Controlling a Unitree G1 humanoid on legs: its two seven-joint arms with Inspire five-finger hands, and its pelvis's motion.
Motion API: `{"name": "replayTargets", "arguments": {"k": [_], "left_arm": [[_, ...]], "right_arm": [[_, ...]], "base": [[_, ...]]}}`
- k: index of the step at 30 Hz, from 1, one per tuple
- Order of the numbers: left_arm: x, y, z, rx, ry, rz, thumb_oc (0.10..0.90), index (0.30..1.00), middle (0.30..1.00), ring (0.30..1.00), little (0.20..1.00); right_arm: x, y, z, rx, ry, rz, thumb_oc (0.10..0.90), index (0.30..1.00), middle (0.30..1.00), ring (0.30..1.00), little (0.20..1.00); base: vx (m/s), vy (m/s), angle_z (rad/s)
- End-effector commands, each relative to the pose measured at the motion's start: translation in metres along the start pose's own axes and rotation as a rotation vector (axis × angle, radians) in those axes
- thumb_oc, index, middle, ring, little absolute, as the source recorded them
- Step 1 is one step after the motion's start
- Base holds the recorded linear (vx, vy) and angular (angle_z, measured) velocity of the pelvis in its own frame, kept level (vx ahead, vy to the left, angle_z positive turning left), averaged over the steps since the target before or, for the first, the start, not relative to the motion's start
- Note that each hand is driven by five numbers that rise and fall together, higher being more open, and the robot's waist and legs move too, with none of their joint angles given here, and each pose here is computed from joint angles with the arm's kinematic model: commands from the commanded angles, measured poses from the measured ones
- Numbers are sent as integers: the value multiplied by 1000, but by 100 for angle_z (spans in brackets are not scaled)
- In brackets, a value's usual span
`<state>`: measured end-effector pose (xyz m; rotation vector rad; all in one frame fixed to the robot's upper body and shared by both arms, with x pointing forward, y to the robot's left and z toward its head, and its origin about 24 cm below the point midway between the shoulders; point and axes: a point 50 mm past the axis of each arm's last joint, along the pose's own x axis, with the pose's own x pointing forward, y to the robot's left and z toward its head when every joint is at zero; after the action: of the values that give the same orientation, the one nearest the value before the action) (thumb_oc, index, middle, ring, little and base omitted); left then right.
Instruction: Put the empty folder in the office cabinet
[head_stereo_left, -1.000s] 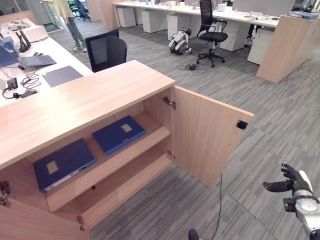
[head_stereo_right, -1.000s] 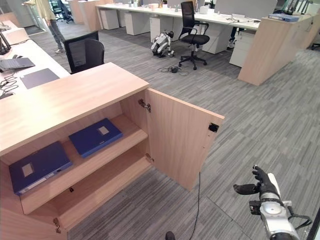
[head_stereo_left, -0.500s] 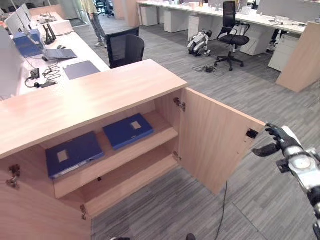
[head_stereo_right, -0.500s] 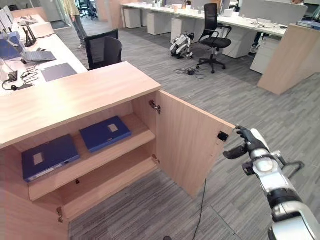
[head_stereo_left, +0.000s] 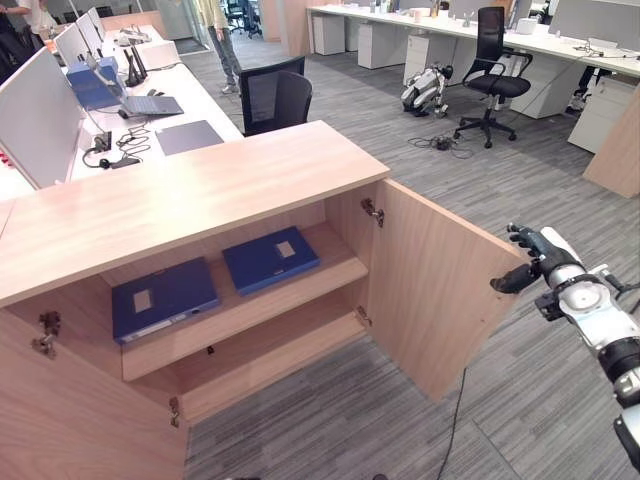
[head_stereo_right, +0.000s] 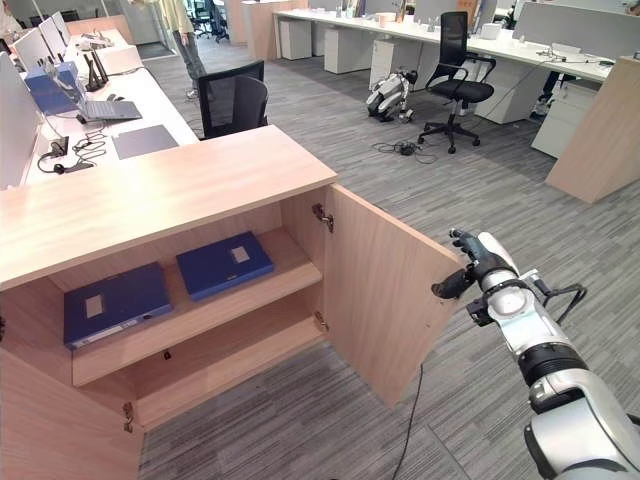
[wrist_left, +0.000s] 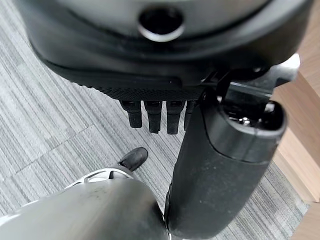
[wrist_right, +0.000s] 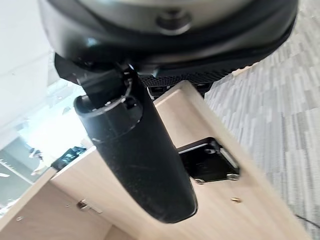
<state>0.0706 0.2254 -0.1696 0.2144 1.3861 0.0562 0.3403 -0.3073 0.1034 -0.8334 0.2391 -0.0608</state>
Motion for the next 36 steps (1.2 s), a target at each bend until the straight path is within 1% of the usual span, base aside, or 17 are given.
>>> {"name": "replayTargets", "arguments": {"k": [1,2,4,6,7,9,11,12,13,15,16,17,19,20,22,24,36], "left_arm": [[0,2,-1,52,36,-3,800,900,900,900,900],[0,1,1,37,28,-3,800,900,900,900,900],[0,2,5,36,14,-3,800,900,900,900,900],[0,-1,11,38,-10,-10,800,900,900,900,900],[0,-4,15,42,-29,-19,800,900,900,900,900],[0,-4,15,42,-29,-19,800,900,900,900,900],[0,-7,29,75,-75,-14,800,900,900,900,900],[0,-7,29,75,-75,-14,800,900,900,900,900],[0,-10,39,81,-105,-5,800,900,900,900,900],[-1,-13,45,93,-128,0,800,900,900,900,900],[-1,-13,45,93,-128,0,800,900,900,900,900],[-1,-16,52,94,-155,11,800,900,900,900,900],[-2,-20,58,99,-175,20,800,900,900,900,900],[-2,-20,58,99,-175,20,800,900,900,900,900],[-3,-22,63,113,-191,40,800,900,900,900,900],[-3,-21,63,109,-193,50,800,900,900,900,900],[-1,-7,49,31,-158,87,800,900,900,900,900]], "right_arm": [[4,32,90,131,-401,109,800,900,900,900,900],[-10,58,103,175,-494,234,800,900,900,900,900],[-25,74,109,196,-563,336,800,900,900,900,900],[-40,103,107,283,-578,465,800,900,900,900,900],[-54,132,107,370,-578,584,800,900,900,900,900],[-54,133,107,370,-578,584,800,900,900,900,900],[-78,179,111,531,-557,789,800,900,900,900,900],[-78,179,111,531,-557,789,800,900,900,900,900],[-93,216,105,883,-423,888,800,900,900,900,900],[-110,241,115,1038,-374,974,800,900,900,900,900],[-110,241,116,1038,-374,974,800,900,900,900,900],[-121,257,132,1187,-349,1042,800,900,900,900,900],[-127,269,143,1297,-304,1079,800,900,900,900,900],[-127,269,143,1297,-304,1079,800,900,900,900,900],[-144,285,165,1438,-251,1180,800,900,900,900,900],[-146,289,167,1482,-230,1191,800,900,900,900,900],[-147,295,140,1496,-125,1144,800,900,900,900,900]], "base": [[4,36,1],[5,46,0],[1,48,-4],[0,67,-8],[-3,65,-3],[-4,53,-7],[-4,93,-15],[-16,124,-11],[-24,132,-10],[-23,128,3],[-33,146,8],[-36,162,1],[-34,152,9],[-37,157,30],[-51,246,48],[-20,144,69],[32,111,34]]}}
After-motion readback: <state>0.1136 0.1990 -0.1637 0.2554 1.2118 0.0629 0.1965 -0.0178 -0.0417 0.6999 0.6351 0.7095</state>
